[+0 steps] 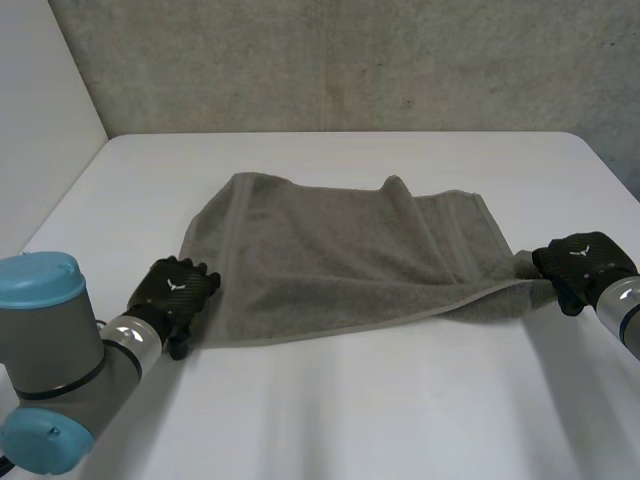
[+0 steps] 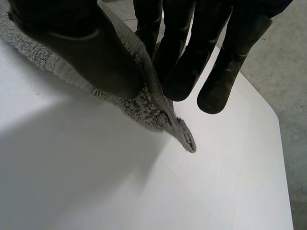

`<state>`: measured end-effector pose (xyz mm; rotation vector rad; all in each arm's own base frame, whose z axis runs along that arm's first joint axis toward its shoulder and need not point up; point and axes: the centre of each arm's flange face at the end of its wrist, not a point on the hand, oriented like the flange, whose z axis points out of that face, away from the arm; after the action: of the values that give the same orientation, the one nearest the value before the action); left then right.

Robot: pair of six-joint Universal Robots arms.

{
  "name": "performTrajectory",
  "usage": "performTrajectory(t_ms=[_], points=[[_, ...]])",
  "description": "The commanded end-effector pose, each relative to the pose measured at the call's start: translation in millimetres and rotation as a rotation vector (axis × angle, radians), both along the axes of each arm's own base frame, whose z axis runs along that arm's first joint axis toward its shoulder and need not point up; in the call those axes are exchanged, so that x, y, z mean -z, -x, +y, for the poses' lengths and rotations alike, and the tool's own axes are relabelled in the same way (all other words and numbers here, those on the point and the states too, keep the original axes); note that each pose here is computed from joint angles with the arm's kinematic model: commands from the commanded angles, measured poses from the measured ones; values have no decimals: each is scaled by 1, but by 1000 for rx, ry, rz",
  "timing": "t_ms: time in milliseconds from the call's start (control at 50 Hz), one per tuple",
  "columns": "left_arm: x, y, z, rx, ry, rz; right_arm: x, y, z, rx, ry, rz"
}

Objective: Fold the laundry

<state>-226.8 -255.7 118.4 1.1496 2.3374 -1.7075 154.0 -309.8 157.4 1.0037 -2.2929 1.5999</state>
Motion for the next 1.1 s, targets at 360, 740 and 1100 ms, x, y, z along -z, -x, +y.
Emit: performTrajectory(t_ms=[360, 740, 1100], points=[[11, 6, -21, -6, 57, 15, 2, -1, 1, -2, -7, 0], [-1, 12, -43, -9, 164, 60, 2, -1, 1, -3, -8, 1], [7, -2, -25, -25, 105, 32, 4, -1, 1, -4, -12, 4]])
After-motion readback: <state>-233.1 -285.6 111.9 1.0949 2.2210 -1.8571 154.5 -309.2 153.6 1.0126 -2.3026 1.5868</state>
